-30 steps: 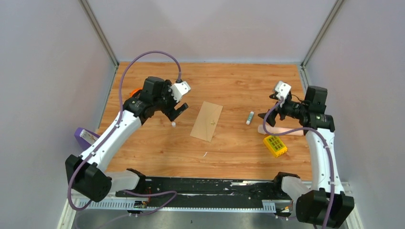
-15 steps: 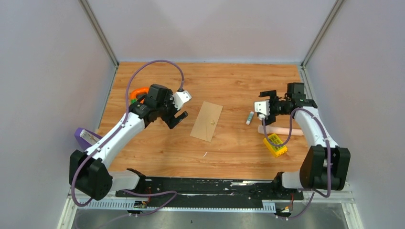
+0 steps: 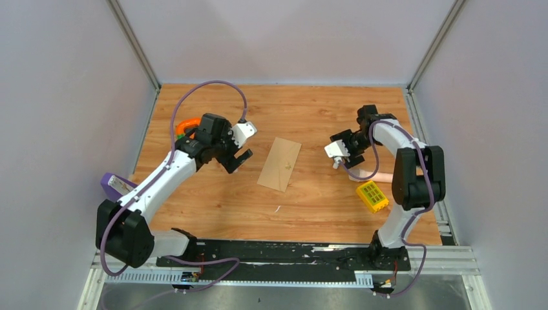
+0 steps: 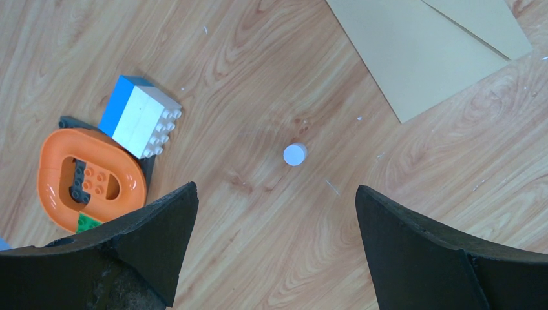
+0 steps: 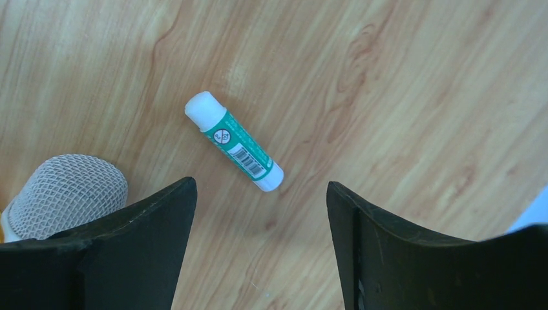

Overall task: Place the letter into the envelope and seal it
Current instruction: Screw the solid glue.

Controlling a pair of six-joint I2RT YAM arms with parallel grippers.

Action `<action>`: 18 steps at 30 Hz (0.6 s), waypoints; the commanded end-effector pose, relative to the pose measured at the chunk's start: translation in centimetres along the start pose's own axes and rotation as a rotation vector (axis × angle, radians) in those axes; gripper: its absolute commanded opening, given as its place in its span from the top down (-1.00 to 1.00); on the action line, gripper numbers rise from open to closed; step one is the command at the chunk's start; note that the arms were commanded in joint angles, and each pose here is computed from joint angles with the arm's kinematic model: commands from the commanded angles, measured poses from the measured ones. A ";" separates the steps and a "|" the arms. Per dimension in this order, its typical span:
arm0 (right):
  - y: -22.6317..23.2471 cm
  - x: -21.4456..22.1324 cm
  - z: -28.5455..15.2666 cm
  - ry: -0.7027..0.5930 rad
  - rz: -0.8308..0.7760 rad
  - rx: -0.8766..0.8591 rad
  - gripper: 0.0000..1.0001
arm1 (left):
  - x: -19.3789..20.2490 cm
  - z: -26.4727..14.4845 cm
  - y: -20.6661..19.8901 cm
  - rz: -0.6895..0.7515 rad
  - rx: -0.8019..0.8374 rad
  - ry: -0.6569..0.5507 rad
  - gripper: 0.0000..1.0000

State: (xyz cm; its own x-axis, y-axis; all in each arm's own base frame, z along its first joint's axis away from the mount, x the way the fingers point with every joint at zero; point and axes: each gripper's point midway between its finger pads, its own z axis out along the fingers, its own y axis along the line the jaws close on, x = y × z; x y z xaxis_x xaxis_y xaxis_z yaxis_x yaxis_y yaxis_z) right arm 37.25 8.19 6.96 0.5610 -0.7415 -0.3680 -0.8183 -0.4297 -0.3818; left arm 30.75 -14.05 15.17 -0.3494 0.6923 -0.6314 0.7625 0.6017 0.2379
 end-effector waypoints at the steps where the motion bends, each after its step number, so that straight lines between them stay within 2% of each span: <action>1: -0.6 0.9 0.5 0.031 -0.165 -0.077 -0.48 | -0.3 0.3 0.5 -0.019 -0.009 -0.012 -1.00; 9: -0.9 2.8 1.1 0.083 -0.185 -0.158 -0.35 | -0.7 0.6 0.5 -0.041 0.026 -0.016 -1.00; 18: -0.8 2.8 2.5 0.072 -0.257 -0.199 -0.27 | 0.2 1.3 0.7 -0.054 0.019 0.014 -1.00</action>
State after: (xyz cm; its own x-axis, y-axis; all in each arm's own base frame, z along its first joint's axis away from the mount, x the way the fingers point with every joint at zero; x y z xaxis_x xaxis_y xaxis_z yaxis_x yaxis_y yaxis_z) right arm 38.95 6.66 4.12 0.5541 -0.7840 -0.2798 -0.8311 -0.5018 -0.2396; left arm 31.10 -13.90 13.34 -0.4010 0.6867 -0.6063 0.7675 0.6132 0.1870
